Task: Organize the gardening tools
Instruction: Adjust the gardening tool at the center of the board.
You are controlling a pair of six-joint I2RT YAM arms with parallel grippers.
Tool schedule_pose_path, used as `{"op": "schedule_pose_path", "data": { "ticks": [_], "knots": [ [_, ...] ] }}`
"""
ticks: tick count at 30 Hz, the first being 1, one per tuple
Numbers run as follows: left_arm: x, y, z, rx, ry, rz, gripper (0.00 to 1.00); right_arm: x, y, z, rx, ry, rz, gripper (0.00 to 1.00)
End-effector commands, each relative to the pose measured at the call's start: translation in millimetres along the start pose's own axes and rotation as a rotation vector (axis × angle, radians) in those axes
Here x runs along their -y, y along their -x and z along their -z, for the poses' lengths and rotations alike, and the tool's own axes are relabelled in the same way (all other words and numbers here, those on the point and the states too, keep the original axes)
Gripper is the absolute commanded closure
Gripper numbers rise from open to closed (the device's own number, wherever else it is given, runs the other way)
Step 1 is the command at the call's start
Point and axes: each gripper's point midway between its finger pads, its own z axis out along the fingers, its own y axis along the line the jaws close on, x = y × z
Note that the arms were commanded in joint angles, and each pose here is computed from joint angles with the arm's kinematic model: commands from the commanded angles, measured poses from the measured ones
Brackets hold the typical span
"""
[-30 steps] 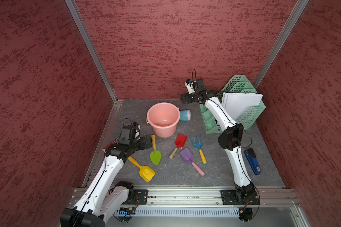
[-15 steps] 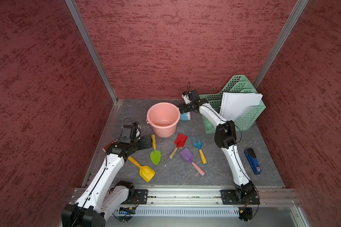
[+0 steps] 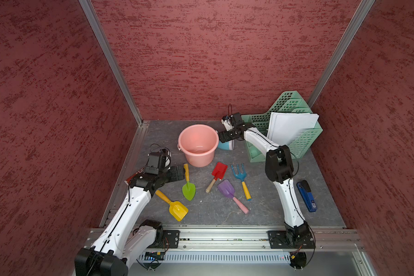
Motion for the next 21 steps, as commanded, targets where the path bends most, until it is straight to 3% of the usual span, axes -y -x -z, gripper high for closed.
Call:
{"op": "schedule_pose_path", "data": {
  "ticks": [1,11,16,21],
  "knots": [
    [1,0,2,0.009,0.000,-0.004,0.00,13,-48,8,-0.146,-0.075,-0.045,0.14],
    [3,1,4,0.019,-0.008,-0.007,0.00,-12,-86,73,-0.229,-0.097,-0.122,0.16],
    [4,1,5,0.023,-0.010,-0.010,0.00,-21,-49,100,-0.112,-0.072,-0.092,0.09],
    [4,1,7,0.028,-0.008,-0.009,0.00,-31,-23,90,-0.077,-0.014,0.008,0.11]
  ]
}}
